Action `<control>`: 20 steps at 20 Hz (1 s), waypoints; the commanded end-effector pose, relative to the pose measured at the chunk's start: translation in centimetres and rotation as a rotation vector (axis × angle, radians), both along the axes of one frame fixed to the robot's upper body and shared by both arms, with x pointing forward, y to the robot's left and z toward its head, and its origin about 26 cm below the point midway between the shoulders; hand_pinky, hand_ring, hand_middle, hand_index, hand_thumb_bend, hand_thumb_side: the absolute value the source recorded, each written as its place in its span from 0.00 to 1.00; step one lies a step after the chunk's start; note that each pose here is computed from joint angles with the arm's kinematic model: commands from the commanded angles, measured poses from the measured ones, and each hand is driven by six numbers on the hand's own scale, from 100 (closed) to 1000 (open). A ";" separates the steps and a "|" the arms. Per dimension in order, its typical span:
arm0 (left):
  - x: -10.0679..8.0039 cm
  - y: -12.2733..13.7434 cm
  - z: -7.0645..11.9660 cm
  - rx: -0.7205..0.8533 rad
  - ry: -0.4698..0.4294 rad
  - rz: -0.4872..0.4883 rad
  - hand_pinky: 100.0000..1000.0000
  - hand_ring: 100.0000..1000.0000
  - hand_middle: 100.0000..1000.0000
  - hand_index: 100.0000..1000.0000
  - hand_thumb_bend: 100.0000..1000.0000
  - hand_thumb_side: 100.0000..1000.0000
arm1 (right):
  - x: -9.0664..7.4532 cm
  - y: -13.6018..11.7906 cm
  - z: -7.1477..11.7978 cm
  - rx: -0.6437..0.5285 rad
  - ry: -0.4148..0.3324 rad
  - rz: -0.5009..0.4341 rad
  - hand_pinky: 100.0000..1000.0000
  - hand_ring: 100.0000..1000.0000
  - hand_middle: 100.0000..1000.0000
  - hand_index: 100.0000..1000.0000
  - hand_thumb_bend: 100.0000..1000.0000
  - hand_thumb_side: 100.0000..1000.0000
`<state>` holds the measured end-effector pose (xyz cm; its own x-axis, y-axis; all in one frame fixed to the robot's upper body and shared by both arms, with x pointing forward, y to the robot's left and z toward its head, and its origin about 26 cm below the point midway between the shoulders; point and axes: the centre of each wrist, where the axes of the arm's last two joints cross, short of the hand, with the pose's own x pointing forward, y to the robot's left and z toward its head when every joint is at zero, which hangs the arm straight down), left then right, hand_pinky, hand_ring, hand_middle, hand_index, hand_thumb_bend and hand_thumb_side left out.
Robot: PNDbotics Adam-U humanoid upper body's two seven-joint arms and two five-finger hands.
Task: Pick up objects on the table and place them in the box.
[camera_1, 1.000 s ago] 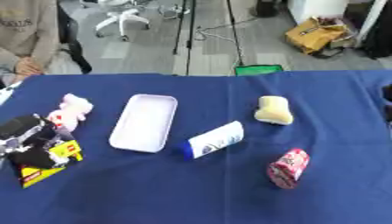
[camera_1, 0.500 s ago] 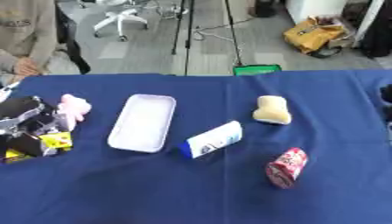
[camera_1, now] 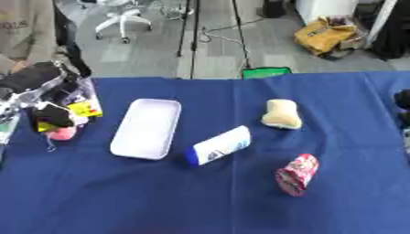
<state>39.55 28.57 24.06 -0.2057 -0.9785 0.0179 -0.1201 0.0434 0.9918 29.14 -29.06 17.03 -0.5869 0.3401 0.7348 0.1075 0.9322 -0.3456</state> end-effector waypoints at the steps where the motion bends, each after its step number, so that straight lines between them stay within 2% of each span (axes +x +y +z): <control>1: 1.2 -1.5 0.6 -0.014 -0.077 0.001 0.12 0.07 0.13 0.41 0.15 0.25 | -0.2 0.3 0.9 -0.011 -0.032 0.024 0.86 0.87 0.78 0.83 0.00 0.49; 10: 5.4 -5.1 -2.6 -0.064 -0.123 0.047 0.14 0.09 0.15 0.44 0.20 0.28 | -0.1 0.6 1.1 -0.025 -0.033 0.055 0.86 0.87 0.78 0.83 0.00 0.49; 14: 6.6 -5.7 -4.0 -0.086 -0.132 0.079 0.16 0.11 0.17 0.46 0.23 0.29 | 0.0 0.7 1.2 -0.029 -0.035 0.064 0.86 0.87 0.78 0.83 0.00 0.49; 16: 7.1 -5.9 -4.7 -0.099 -0.134 0.095 0.18 0.13 0.23 0.48 0.25 0.32 | 0.0 0.8 1.2 -0.030 -0.035 0.067 0.87 0.87 0.78 0.83 0.00 0.49; 20: 7.8 -6.2 -6.7 -0.128 -0.136 0.112 0.22 0.15 0.25 0.50 0.25 0.34 | 0.0 0.8 1.3 -0.031 -0.035 0.070 0.87 0.87 0.78 0.83 0.00 0.49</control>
